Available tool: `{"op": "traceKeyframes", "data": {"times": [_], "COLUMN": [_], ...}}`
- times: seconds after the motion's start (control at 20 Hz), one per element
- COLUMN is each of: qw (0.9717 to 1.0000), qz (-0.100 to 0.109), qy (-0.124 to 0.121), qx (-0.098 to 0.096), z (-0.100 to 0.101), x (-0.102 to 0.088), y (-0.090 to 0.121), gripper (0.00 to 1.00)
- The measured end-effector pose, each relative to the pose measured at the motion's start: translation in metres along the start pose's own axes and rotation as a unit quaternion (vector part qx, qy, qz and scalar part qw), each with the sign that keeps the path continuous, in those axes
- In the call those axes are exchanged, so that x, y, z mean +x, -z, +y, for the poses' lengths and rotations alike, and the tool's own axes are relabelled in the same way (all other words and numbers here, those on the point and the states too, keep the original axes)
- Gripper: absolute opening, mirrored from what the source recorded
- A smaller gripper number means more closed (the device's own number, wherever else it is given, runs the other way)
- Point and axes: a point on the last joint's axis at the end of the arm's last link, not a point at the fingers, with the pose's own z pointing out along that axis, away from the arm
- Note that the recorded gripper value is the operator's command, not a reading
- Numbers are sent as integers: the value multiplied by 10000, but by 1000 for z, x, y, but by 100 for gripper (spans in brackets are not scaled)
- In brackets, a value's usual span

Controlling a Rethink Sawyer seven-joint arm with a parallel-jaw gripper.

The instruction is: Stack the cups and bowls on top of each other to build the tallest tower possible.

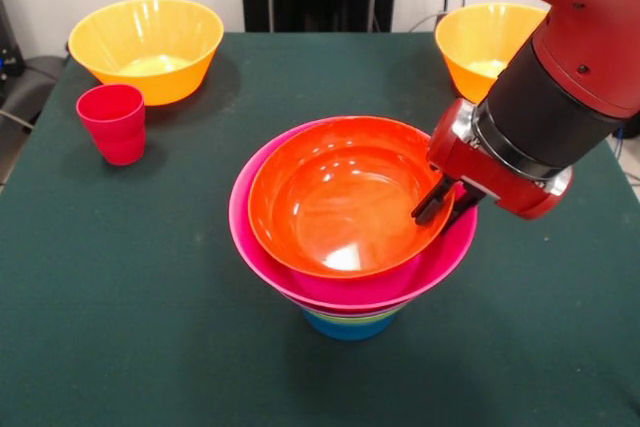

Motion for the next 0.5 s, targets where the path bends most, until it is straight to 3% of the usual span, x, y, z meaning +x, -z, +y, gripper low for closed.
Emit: {"op": "traceKeyframes", "data": {"times": [0.5], "qw": [10000], "qz": [29], "qy": [-4], "qx": [8], "z": [0], "x": [2], "y": [-1], "gripper": [0]}}
